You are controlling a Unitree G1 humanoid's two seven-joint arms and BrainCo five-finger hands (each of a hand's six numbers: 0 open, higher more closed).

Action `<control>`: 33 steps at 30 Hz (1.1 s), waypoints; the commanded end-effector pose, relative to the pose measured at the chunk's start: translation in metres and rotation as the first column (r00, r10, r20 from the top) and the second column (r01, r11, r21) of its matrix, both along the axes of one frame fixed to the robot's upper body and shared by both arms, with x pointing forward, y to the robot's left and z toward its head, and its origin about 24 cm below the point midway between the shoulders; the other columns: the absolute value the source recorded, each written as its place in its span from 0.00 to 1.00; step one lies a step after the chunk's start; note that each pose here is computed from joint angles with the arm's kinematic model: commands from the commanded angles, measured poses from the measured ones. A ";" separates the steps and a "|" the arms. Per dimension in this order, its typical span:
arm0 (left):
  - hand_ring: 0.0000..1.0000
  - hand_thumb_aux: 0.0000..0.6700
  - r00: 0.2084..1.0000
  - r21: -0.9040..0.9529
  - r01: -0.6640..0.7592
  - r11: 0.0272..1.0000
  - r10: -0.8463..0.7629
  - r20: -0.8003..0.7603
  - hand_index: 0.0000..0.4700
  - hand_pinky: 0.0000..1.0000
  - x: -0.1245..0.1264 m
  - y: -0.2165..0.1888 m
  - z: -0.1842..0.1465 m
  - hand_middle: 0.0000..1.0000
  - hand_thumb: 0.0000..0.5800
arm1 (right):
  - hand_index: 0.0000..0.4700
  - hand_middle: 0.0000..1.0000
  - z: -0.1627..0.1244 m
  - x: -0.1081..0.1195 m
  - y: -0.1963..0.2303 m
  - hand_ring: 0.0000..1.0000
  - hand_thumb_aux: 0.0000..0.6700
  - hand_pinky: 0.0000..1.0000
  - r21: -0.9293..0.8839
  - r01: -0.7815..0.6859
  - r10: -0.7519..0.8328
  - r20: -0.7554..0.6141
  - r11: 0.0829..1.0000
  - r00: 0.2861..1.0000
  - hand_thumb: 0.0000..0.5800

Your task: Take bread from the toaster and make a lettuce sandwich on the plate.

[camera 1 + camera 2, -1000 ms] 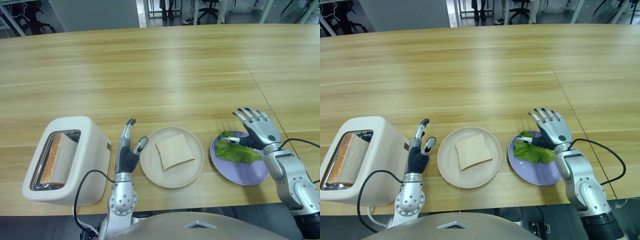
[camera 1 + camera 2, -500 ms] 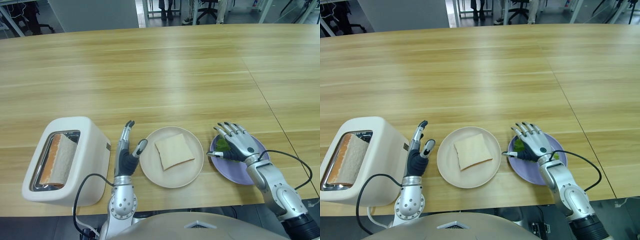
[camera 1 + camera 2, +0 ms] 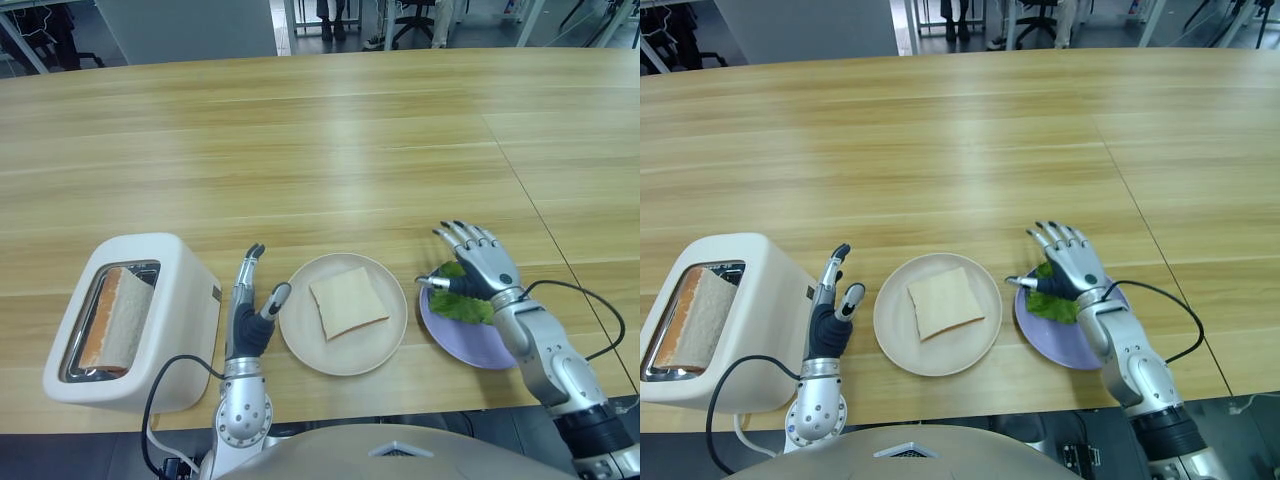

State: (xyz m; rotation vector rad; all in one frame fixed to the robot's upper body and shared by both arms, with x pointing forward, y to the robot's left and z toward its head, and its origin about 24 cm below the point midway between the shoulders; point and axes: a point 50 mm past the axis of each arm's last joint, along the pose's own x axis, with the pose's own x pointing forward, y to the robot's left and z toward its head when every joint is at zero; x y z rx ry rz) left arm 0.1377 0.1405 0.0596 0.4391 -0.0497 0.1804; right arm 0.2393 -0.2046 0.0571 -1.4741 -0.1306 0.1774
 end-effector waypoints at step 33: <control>0.00 0.00 0.997 -0.052 -0.082 0.995 0.081 -0.017 0.00 0.00 -0.030 0.001 0.002 0.00 0.00 | 0.00 0.00 -0.027 -0.038 -0.002 0.00 0.00 0.00 -0.268 -0.167 0.131 -0.148 0.949 0.980 0.00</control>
